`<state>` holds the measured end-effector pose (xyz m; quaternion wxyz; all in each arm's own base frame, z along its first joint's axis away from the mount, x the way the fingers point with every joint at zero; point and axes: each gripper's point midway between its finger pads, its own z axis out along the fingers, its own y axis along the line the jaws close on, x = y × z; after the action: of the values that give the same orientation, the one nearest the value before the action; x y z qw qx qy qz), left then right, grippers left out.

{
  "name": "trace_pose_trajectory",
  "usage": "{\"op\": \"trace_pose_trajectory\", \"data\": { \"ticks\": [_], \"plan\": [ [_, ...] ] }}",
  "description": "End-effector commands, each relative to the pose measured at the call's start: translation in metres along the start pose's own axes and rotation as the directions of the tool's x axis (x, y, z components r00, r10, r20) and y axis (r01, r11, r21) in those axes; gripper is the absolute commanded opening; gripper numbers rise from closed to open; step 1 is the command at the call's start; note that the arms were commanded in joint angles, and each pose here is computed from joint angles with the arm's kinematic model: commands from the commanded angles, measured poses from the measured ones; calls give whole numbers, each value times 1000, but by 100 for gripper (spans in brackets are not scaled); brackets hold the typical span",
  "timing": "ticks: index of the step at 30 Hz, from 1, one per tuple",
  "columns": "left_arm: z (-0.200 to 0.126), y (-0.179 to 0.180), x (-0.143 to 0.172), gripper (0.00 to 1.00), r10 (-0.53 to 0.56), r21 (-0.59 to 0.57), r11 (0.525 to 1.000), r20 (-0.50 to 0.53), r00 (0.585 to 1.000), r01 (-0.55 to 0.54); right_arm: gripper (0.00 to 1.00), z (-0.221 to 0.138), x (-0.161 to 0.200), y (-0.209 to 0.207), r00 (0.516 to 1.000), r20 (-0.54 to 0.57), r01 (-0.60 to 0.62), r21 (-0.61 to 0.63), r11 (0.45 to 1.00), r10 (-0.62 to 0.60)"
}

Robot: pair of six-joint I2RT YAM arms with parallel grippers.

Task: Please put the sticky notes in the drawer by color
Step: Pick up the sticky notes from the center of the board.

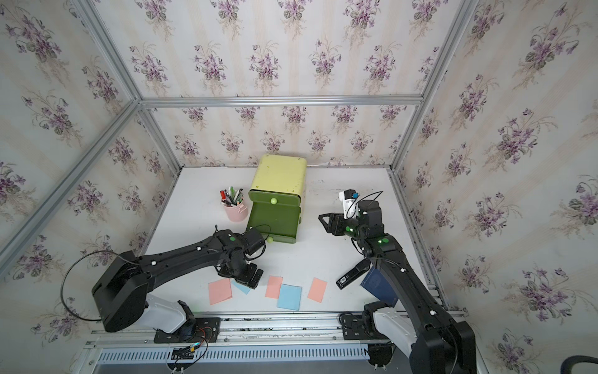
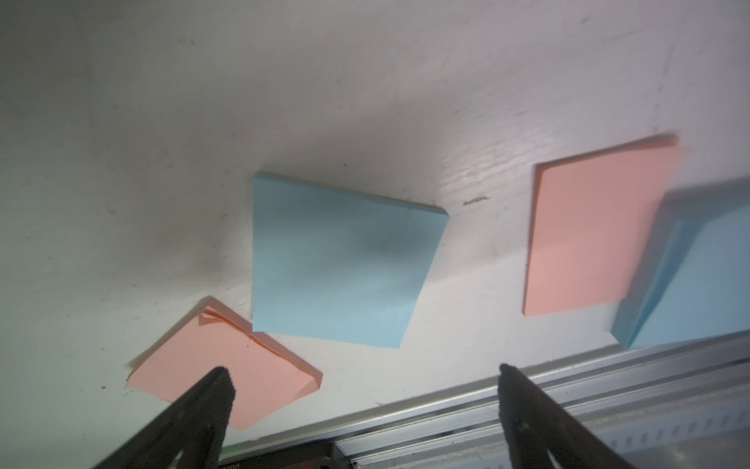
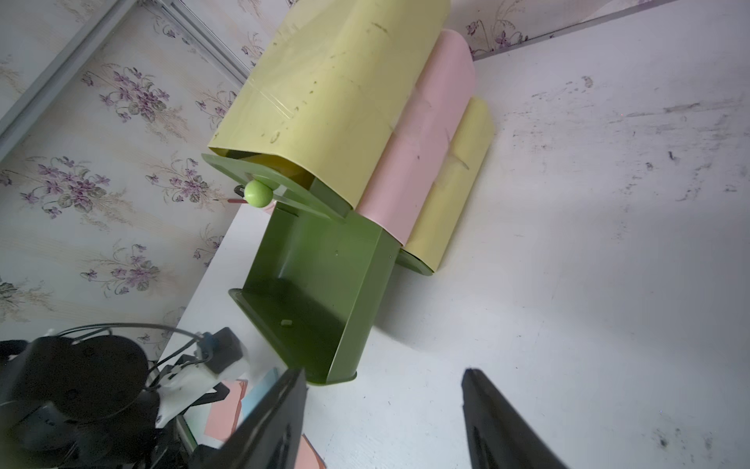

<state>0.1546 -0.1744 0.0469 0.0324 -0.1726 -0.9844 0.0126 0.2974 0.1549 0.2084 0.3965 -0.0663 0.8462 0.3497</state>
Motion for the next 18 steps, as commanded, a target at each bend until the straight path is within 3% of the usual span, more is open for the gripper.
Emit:
{"op": "trace_pose_trajectory", "data": {
  "ticks": [1, 8, 18],
  "plan": [
    [11, -6, -10, 100, 34, 17, 999, -5, 999, -34, 66, -2, -8, 8, 999, 48, 12, -38, 999, -10],
    [9, 8, -16, 100, 25, -25, 999, 9, 1000, -25, 65, 2, -5, 5, 1000, 28, 15, -35, 999, -14],
    [28, 6, -12, 100, 22, 36, 999, 3, 1000, -22, 65, 0, -5, 7, 999, 38, 20, -42, 999, -18]
  ]
}}
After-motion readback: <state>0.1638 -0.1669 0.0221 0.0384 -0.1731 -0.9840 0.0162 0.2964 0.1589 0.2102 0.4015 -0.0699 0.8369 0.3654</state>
